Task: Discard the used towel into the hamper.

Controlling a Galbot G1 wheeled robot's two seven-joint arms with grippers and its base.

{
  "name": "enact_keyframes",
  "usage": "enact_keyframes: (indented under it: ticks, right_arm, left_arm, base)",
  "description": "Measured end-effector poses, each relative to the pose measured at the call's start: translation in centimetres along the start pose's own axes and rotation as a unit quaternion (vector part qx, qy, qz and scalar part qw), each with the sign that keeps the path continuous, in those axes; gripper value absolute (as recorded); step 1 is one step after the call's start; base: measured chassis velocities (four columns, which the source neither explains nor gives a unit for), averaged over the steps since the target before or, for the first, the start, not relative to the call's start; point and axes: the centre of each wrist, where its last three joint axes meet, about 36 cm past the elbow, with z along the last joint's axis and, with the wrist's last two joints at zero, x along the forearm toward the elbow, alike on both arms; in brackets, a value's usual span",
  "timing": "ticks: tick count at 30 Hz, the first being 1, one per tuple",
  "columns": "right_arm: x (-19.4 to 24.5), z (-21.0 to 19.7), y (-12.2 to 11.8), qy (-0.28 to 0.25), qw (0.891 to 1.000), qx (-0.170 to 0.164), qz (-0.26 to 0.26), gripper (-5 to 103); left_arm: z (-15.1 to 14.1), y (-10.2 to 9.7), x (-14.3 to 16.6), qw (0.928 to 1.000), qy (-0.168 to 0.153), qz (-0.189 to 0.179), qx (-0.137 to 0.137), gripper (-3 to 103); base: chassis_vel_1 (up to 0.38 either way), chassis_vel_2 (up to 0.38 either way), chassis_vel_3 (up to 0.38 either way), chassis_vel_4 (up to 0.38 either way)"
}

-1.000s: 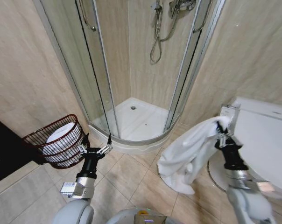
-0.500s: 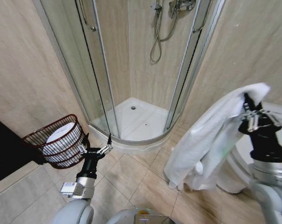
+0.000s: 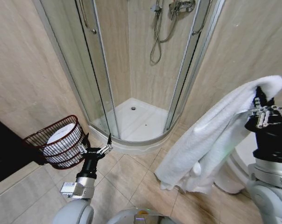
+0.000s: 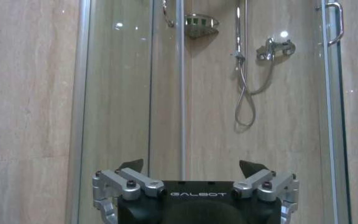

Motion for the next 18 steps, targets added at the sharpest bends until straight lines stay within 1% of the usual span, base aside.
enact_keyframes:
  ticks: [3, 18]
  right_arm:
    - [-0.23, 0.08, 0.17, -0.006, 1.0, -0.005, 0.025, 3]
    - [-0.33, 0.16, 0.11, -0.009, 0.999, -0.017, 0.035, 3]
  left_arm:
    - [0.0, 0.0, 0.0, 1.0, 0.0, 0.0, 0.0, 100]
    - [0.0, 0.0, 0.0, 1.0, 0.0, 0.0, 0.0, 100]
  base:
    - [0.0, 0.0, 0.0, 0.0]
    - [0.0, 0.0, 0.0, 0.0]
